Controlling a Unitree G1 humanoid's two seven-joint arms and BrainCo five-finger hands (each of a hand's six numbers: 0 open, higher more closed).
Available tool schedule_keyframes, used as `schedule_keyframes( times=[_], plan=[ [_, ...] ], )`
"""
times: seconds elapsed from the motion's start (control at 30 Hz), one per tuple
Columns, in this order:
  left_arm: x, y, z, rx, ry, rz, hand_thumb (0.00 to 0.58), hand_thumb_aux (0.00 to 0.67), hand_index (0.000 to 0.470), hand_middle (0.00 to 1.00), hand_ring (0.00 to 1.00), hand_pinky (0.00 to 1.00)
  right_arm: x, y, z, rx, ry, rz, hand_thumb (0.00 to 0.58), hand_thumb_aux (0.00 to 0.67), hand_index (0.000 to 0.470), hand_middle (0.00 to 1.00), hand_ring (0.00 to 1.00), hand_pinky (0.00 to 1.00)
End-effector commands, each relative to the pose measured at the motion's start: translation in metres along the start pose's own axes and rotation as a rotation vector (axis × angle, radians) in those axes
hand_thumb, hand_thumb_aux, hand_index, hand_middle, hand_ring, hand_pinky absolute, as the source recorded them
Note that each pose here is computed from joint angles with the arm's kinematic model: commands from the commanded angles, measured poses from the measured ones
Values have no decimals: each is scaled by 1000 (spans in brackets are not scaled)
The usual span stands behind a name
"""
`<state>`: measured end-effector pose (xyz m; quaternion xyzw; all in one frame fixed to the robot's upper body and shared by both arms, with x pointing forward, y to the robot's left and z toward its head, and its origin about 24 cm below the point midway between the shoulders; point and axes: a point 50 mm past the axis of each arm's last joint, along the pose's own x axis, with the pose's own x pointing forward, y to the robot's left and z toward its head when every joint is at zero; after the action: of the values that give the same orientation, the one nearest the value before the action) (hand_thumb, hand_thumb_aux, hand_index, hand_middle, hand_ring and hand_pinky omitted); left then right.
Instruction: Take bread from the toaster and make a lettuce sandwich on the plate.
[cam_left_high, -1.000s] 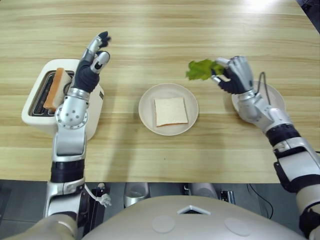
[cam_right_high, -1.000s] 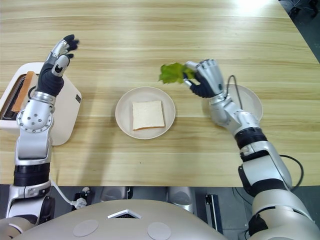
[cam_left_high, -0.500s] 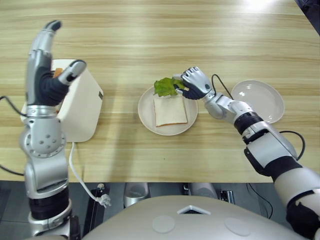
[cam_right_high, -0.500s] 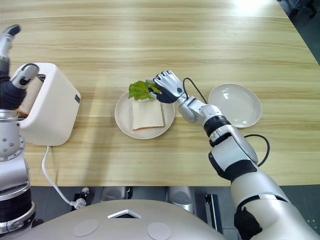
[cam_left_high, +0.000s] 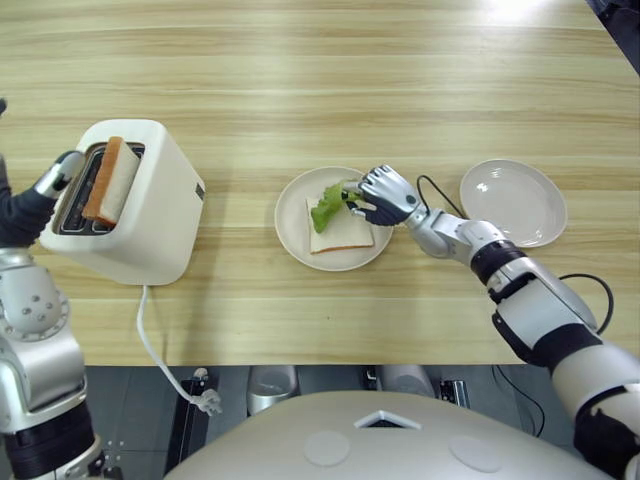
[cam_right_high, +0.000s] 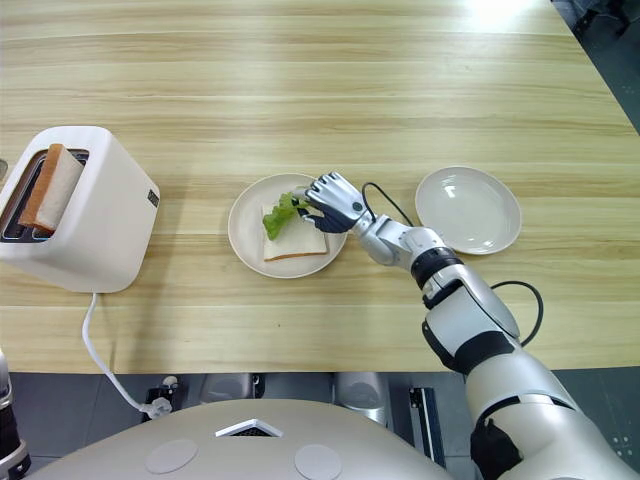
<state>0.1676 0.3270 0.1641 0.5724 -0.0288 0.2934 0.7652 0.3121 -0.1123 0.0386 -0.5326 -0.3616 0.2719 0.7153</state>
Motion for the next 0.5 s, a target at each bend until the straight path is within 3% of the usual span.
schedule_keyframes(
  times=[0.03,0.47,0.5],
  plan=[
    [-5,-14,-10,72,55,-62,0,0,0,0,0,0,-4,4,7,32,-30,20,580,670,460,1000,1000,1000],
    [-8,-46,-16,79,93,-183,0,0,0,0,0,0,-10,13,14,73,-25,92,580,670,460,1000,1000,1000],
    [-8,-48,-15,74,88,-193,0,0,0,0,0,0,-10,13,14,73,-24,97,580,670,460,898,898,898]
  ],
)
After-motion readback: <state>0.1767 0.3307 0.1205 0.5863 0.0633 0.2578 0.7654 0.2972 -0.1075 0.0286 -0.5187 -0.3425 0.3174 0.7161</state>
